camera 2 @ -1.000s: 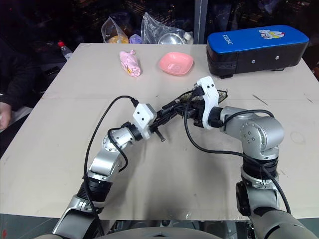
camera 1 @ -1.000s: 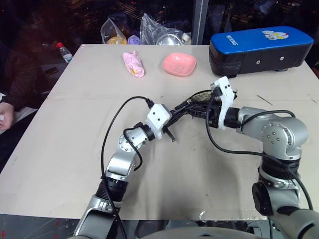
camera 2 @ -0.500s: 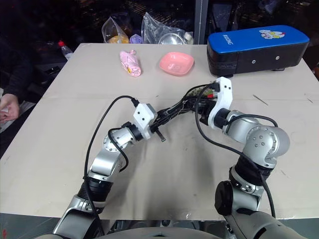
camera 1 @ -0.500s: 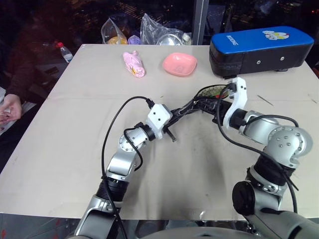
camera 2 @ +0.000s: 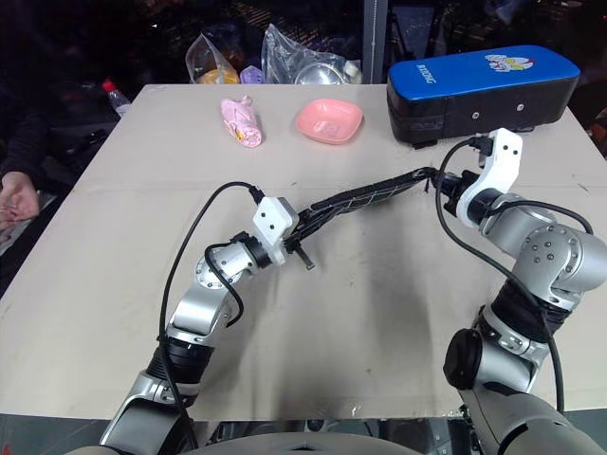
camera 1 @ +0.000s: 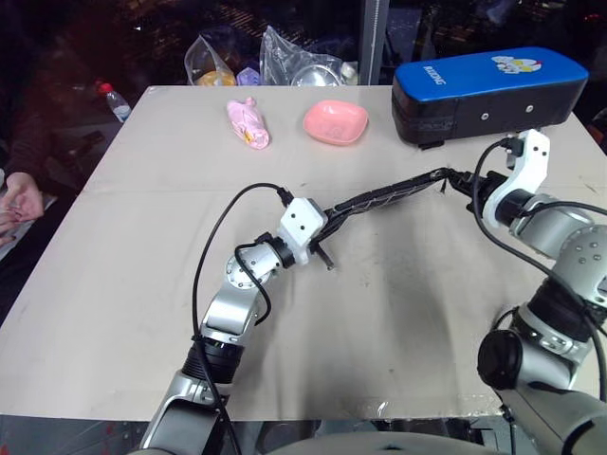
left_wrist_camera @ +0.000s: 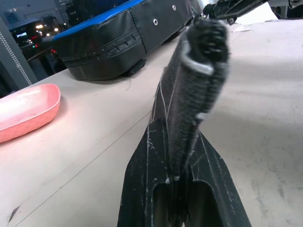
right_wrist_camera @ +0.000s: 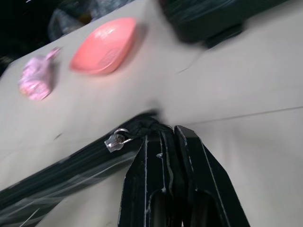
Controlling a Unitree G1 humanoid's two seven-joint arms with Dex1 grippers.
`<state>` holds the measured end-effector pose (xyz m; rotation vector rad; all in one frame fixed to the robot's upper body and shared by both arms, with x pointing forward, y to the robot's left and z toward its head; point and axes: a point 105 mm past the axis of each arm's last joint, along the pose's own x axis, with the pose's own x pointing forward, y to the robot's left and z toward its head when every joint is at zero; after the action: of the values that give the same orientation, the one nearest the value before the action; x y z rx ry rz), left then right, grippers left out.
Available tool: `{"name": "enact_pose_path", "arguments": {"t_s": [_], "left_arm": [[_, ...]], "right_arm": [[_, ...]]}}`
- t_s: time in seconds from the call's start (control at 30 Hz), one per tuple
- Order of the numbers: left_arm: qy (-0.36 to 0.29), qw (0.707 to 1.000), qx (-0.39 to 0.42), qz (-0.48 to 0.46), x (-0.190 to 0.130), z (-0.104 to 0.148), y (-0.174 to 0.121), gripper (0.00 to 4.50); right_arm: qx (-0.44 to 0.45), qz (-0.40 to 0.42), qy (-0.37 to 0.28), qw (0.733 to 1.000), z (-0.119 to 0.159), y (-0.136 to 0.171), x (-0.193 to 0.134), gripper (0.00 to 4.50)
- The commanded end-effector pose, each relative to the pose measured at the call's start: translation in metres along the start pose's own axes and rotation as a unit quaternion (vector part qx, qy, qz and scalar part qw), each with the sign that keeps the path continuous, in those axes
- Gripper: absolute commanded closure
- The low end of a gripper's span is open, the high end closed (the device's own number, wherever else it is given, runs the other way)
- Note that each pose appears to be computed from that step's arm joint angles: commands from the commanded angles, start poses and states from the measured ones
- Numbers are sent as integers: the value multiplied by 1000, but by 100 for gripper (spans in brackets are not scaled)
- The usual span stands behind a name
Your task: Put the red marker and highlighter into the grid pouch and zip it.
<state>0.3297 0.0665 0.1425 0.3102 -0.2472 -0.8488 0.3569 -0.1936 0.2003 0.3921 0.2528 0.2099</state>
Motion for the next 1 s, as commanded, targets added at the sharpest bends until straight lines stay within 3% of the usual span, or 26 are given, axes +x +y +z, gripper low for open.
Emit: {"name": "enact_pose_path", "arguments": {"t_s": [0.03,0.23,0.33,0.43,0.53,0.57,0.77,1.0], "left_arm": [[-17,1000,19,12,-3,10,6,450],[-8,998,49,41,-6,9,18,450],[-5,997,63,45,-7,8,22,450],[1,996,89,32,-12,7,23,450],[14,995,102,-8,-23,0,13,356],[18,994,102,-20,-27,-2,9,303],[44,997,47,-42,-60,-14,-4,20],[116,985,-125,8,-120,-33,-9,5]], "right_arm": [[-10,-17,-49,999,24,-6,-5,448],[-30,40,-23,999,8,8,-5,448],[-59,65,-10,996,2,10,-9,370],[-142,105,11,984,-10,4,-20,239],[-231,156,16,960,-21,-5,-33,95],[-243,169,18,955,-24,-8,-36,39],[-294,203,16,934,-37,-40,-49,38],[-308,279,42,909,-59,-74,-63,38]]}}
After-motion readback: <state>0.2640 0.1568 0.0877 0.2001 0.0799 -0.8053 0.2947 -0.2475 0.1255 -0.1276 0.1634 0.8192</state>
